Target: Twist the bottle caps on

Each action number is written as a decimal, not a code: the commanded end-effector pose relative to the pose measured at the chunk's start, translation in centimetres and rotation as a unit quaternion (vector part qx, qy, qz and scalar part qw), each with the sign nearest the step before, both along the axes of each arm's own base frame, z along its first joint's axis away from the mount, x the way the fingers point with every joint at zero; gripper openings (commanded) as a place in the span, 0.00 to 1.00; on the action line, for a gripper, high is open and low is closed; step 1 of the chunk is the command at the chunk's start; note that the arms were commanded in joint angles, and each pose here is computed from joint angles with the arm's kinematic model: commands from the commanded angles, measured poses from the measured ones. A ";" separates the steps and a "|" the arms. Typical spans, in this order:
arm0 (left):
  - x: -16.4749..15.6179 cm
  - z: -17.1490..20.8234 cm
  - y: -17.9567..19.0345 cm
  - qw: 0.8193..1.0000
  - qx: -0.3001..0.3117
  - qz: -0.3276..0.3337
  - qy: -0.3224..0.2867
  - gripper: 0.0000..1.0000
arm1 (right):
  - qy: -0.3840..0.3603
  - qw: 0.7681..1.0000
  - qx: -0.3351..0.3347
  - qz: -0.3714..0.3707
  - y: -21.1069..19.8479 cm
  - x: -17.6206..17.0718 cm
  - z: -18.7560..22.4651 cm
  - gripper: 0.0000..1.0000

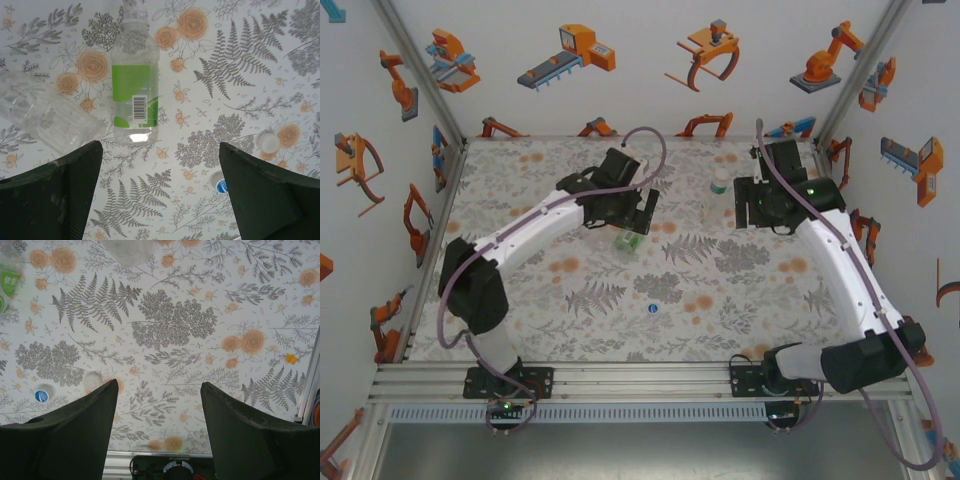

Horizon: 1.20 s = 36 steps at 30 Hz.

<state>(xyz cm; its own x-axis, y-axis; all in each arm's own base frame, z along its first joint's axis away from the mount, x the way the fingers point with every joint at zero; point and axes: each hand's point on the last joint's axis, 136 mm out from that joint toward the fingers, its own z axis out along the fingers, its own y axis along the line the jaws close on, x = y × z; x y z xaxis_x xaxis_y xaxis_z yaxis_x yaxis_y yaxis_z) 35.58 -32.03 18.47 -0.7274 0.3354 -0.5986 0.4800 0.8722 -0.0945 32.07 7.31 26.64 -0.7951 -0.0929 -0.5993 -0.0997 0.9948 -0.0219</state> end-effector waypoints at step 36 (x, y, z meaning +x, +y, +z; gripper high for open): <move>3.0 -14.3 0.1 0.981 0.122 0.012 0.152 0.83 | 0.001 1.000 0.006 -0.007 -0.9 -2.5 -1.0 0.61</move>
<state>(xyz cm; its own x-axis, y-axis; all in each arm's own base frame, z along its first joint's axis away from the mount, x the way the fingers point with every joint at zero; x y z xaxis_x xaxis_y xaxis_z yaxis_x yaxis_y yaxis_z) 38.62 -32.11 4.34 -0.8733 0.4041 -0.2721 0.4318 0.9007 -0.0481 29.66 6.64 25.91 -0.7913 -0.0908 -0.6046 -0.1018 0.9947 -0.0162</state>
